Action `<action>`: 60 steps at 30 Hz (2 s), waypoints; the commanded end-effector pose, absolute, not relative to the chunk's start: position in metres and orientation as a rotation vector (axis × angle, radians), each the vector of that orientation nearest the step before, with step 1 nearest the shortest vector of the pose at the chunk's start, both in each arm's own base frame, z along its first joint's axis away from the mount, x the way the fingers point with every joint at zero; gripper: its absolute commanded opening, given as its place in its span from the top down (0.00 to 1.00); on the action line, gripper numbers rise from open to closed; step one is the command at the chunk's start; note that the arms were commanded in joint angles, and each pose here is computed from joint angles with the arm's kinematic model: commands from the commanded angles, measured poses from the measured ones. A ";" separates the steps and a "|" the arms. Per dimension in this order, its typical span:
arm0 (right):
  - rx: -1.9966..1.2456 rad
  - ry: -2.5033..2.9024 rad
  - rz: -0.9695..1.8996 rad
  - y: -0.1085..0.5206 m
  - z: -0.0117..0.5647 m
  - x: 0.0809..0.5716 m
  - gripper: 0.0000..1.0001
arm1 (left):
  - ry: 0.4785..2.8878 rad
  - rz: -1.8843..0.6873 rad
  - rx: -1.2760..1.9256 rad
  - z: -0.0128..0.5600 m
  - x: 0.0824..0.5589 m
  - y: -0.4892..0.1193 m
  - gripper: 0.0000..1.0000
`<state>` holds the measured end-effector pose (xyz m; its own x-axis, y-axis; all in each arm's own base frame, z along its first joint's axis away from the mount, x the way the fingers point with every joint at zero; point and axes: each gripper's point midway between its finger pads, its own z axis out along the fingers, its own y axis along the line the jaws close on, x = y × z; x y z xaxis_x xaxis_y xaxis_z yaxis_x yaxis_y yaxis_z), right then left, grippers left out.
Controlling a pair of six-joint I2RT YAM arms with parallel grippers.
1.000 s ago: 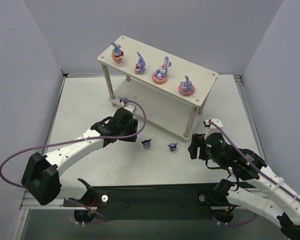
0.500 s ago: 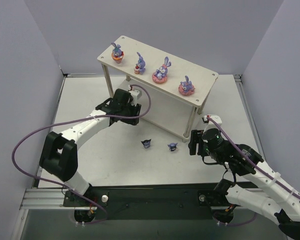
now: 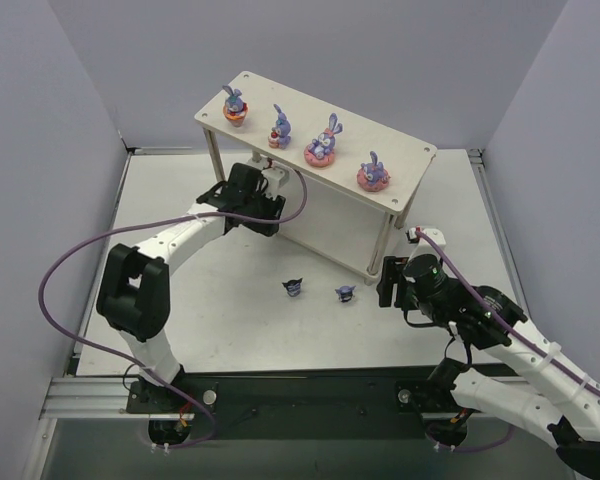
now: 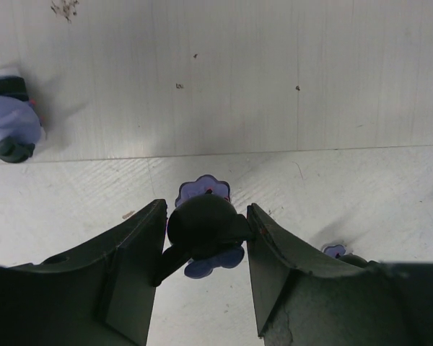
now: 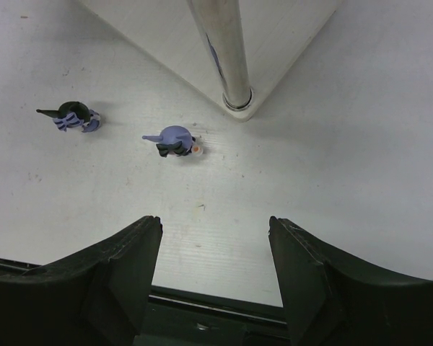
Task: Place and organize the plastic toys onto the shelf
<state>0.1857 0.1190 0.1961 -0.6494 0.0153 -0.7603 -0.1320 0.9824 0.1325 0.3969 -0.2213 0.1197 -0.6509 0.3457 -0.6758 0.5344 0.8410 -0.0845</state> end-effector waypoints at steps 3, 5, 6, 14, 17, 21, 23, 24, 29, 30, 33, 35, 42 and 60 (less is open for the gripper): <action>-0.038 2.267 0.197 0.115 0.204 0.189 0.38 | 2.218 -0.373 0.705 0.146 0.430 -0.232 1.00; -0.036 2.267 0.198 0.116 0.204 0.189 0.38 | 2.221 -0.368 0.715 0.145 0.435 -0.234 1.00; -0.034 2.269 0.198 0.116 0.204 0.189 0.38 | 2.227 -0.366 0.724 0.144 0.435 -0.234 1.00; -0.031 2.265 0.198 0.116 0.206 0.190 0.38 | 2.230 -0.332 0.751 0.144 0.449 -0.236 1.00; -0.027 2.262 0.193 0.114 0.206 0.190 0.39 | 2.247 -0.313 0.789 0.139 0.451 -0.234 1.00; -0.028 2.263 0.196 0.115 0.205 0.190 0.39 | 2.239 -0.307 0.847 0.141 0.456 -0.236 1.00; -0.026 2.266 0.197 0.115 0.204 0.189 0.39 | 2.238 -0.290 0.881 0.137 0.457 -0.234 1.00; -0.023 2.264 0.198 0.115 0.205 0.189 0.39 | 2.238 -0.282 0.891 0.136 0.458 -0.233 1.00; -0.024 2.268 0.201 0.115 0.203 0.189 0.39 | 2.227 -0.253 0.908 0.133 0.462 -0.229 1.00; -0.024 2.271 0.204 0.116 0.203 0.188 0.39 | 2.225 -0.248 0.908 0.133 0.463 -0.229 1.00; -0.024 2.271 0.201 0.116 0.203 0.189 0.39 | 2.231 -0.252 0.916 0.130 0.460 -0.228 1.00; -0.023 2.275 0.203 0.117 0.202 0.189 0.39 | 2.232 -0.250 0.918 0.127 0.460 -0.227 1.00; -0.031 2.282 0.205 0.118 0.201 0.188 0.39 | 2.191 -0.249 0.886 0.130 0.465 -0.229 1.00; -0.035 2.282 0.223 0.119 0.202 0.187 0.39 | 2.201 -0.215 0.830 0.106 0.473 -0.227 0.98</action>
<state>0.1873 0.1222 0.1947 -0.6634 0.0310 -0.7476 -0.1132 0.9835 0.1413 0.4667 -0.2301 0.1131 -0.5037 0.5105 -0.6969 0.6446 0.7592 0.0902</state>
